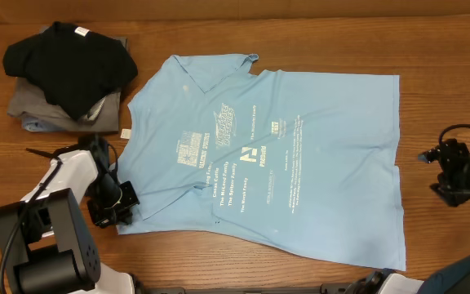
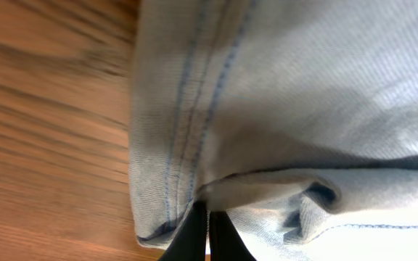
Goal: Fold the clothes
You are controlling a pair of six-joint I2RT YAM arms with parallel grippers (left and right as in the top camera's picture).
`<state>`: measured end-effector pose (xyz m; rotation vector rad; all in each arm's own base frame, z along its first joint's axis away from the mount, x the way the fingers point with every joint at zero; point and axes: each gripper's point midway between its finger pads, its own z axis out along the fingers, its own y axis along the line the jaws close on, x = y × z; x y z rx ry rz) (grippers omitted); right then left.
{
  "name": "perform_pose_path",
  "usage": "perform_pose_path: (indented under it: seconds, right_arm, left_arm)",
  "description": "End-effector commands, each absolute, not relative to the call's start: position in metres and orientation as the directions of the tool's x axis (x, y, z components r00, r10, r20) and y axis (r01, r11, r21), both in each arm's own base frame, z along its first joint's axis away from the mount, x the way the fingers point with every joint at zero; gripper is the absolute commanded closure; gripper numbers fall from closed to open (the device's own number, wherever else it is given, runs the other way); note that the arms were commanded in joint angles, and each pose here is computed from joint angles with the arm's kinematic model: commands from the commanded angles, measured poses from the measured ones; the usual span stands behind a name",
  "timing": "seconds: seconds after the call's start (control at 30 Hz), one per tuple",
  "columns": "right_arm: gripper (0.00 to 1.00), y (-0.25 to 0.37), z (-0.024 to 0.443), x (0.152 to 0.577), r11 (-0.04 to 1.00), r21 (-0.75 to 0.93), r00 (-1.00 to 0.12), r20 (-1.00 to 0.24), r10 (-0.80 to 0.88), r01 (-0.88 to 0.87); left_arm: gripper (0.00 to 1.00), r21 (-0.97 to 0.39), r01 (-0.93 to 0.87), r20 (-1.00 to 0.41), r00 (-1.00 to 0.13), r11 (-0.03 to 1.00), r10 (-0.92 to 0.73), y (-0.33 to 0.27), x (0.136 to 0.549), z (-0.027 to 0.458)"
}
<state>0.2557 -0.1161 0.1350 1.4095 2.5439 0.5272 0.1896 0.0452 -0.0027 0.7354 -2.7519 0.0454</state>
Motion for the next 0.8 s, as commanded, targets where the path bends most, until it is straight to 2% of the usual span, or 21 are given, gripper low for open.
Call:
perform_pose_path:
  seconds: [0.0, 0.07, 0.2, 0.53, 0.67, 0.77]
  right_arm:
    - [0.23, -0.105, 0.129, 0.258, 0.536, 0.379, -0.575, -0.012, 0.818, 0.755]
    - [0.2, -0.106, 0.12, 0.25, 0.528, 0.325, -0.558, 0.001, 0.83, 0.785]
    - [0.14, -0.105, 0.103, 0.224, 0.436, 0.208, -0.459, 0.073, 0.886, 0.875]
    - [0.2, -0.081, 0.06, 0.191, 0.363, 0.14, -0.385, 0.2, 0.901, 0.921]
    - [0.2, -0.066, 0.041, 0.165, 0.265, 0.052, -0.269, 0.276, 0.923, 0.963]
    - [0.25, -0.057, 0.025, 0.153, 0.183, 0.006, -0.176, 0.303, 0.937, 0.983]
  left_arm:
    - [0.96, 0.034, -0.526, 0.266, -0.815, 0.85, -0.515, 0.058, 0.197, -0.001]
    - [0.96, -0.053, -0.518, 0.269, -0.831, 0.854, -0.487, 0.05, 0.204, 0.0]
    - [0.96, -0.148, -0.519, 0.262, -0.841, 0.842, -0.473, 0.036, 0.216, 0.001]
    - [0.96, -0.167, -0.481, 0.237, -0.867, 0.861, -0.438, 0.035, 0.221, 0.0]
    - [0.96, -0.169, -0.48, 0.232, -0.868, 0.861, -0.438, 0.035, 0.222, 0.0]
    - [0.96, -0.169, -0.479, 0.23, -0.869, 0.861, -0.438, 0.035, 0.223, 0.0]
